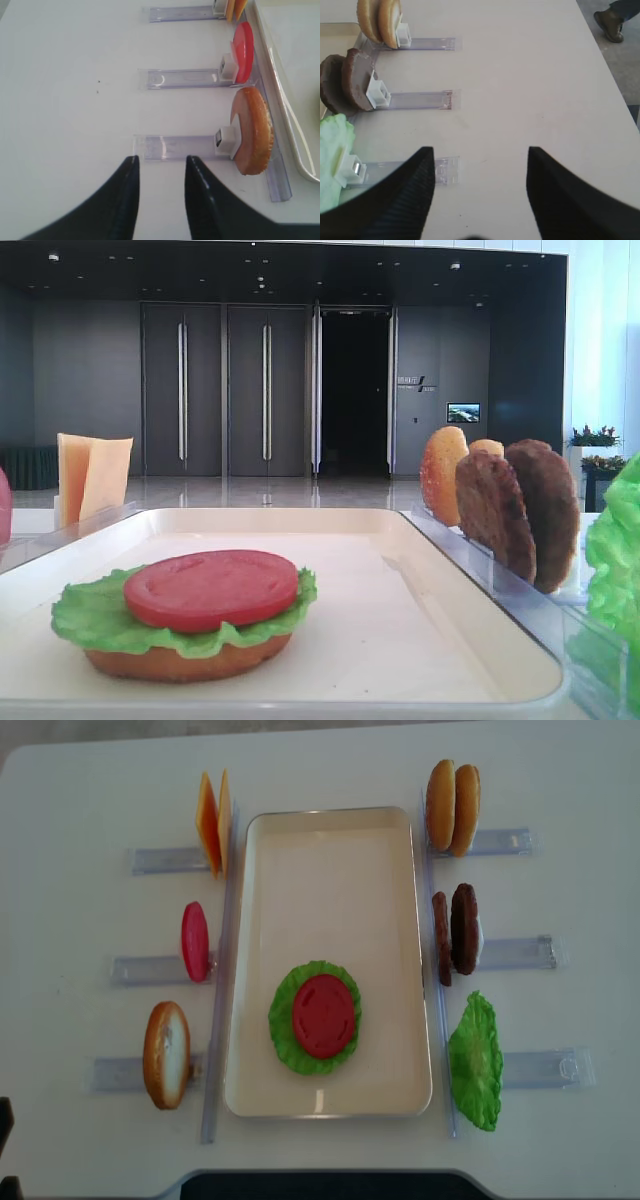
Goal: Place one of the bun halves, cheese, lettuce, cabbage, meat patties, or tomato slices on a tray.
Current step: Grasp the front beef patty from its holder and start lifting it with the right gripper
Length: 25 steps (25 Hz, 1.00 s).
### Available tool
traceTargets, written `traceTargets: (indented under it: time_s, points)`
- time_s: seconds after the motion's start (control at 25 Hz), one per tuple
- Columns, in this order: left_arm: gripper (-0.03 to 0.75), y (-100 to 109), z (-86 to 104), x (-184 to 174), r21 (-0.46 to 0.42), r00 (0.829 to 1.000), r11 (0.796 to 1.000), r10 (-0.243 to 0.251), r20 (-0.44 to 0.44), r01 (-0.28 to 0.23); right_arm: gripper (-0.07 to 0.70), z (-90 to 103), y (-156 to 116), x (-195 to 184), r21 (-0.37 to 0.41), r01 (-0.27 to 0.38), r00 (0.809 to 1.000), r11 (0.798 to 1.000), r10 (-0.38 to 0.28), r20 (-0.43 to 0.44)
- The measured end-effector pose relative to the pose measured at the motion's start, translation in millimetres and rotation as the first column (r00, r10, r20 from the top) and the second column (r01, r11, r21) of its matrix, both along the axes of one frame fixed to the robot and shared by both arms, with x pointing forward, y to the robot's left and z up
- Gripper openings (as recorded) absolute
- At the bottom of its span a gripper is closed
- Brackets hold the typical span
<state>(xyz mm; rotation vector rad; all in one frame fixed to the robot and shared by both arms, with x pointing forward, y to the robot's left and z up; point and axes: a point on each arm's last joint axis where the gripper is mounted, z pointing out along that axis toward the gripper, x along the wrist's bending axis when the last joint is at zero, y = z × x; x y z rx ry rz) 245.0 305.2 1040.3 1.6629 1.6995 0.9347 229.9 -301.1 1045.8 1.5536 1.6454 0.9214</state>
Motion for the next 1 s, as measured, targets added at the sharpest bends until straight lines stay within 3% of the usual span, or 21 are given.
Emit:
traceTargets:
  time_s: [0.4, 0.88, 1.0]
  points:
    - [0.24, -0.4, 0.1, 0.3, -0.001, 0.998, 0.998, -0.06, 0.001, 0.06, 0.419, 0.0, 0.0, 0.0, 0.0, 0.0, 1.0, 1.0, 0.0, 0.0]
    - [0.232, -0.4, 0.1, 0.3, -0.001, 0.998, 0.998, -0.06, 0.001, 0.06, 0.419, 0.0, 0.0, 0.0, 0.0, 0.0, 1.0, 1.0, 0.0, 0.0]
    - [0.232, -0.4, 0.1, 0.3, -0.001, 0.998, 0.998, -0.06, 0.001, 0.06, 0.419, 8.6, -0.1, -1.8, 0.002, 0.0, 1.0, 1.0, 0.0, 0.023]
